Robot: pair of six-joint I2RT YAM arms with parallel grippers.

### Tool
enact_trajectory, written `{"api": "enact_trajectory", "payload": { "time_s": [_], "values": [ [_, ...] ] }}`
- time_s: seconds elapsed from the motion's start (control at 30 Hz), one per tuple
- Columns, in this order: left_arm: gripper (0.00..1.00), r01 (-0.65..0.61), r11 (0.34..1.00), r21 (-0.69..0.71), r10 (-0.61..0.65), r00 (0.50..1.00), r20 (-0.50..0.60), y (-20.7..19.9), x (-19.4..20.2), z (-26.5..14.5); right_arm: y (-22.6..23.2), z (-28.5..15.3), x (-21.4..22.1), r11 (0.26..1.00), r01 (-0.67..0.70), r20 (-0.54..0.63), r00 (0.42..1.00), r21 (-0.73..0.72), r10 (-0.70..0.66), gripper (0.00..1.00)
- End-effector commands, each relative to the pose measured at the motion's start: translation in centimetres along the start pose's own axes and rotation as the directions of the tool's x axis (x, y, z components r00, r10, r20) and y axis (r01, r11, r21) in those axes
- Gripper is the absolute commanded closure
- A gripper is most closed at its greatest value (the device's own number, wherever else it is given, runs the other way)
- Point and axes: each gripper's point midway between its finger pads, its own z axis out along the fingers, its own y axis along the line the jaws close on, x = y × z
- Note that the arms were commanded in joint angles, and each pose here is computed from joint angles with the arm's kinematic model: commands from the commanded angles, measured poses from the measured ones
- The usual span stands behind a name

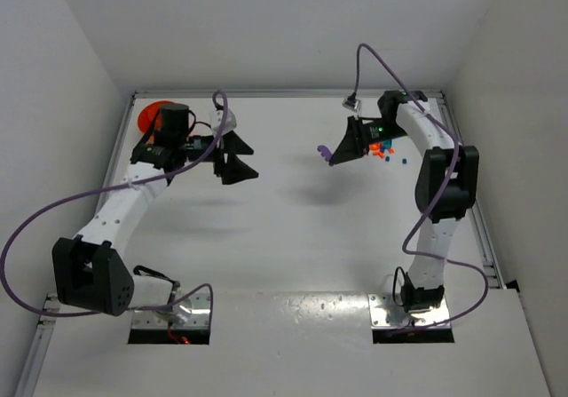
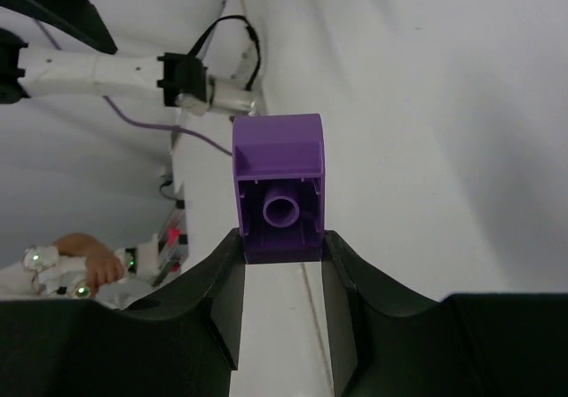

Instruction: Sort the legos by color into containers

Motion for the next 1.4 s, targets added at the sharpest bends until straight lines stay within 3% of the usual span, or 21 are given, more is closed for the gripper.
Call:
{"api": "enact_trajectory", "payload": {
  "time_s": [0.0, 0.27, 0.33, 0.47, 0.8, 1.1, 1.37],
  "values": [
    [0.20, -0.160, 0.981, 0.109, 0.154, 0.986, 0.058, -1.9, -1.8, 1.6, 5.2, 2.1, 0.8, 0.989, -0.003, -0.020, 1.000, -0.146, 0.000, 0.95],
    [0.20, -0.253, 0.953, 0.164, 0.262, 0.965, -0.031, -2.1, 0.3, 5.5, 7.2, 5.1, 3.9, 0.983, -0.048, -0.135, 0.991, -0.177, 0.024, 0.96],
    [0.21, -0.350, 0.918, 0.187, 0.363, 0.931, -0.036, -2.6, -0.2, 6.2, 7.1, 5.5, 4.8, 0.982, -0.074, -0.159, 0.986, -0.173, 0.046, 0.96],
    [0.25, -0.409, 0.883, 0.229, 0.438, 0.894, -0.093, -3.2, 1.2, 7.3, 7.9, 6.3, 5.6, 0.984, -0.056, -0.197, 0.980, -0.172, 0.021, 0.96],
    [0.32, -0.482, 0.827, 0.290, 0.533, 0.836, -0.131, -4.5, 2.7, 8.5, 9.4, 7.7, 7.2, 0.985, -0.039, -0.261, 0.965, -0.170, -0.007, 0.96],
    [0.54, -0.478, 0.818, 0.321, 0.535, 0.837, -0.116, -5.5, 2.4, 8.5, 9.7, 8.6, 8.2, 0.983, -0.041, -0.305, 0.952, -0.178, -0.016, 0.96],
    [0.57, -0.475, 0.808, 0.349, 0.529, 0.845, -0.074, -6.8, 1.0, 8.0, 9.2, 8.8, 8.3, 0.982, -0.058, -0.316, 0.949, -0.178, -0.001, 0.96]
  ]
}}
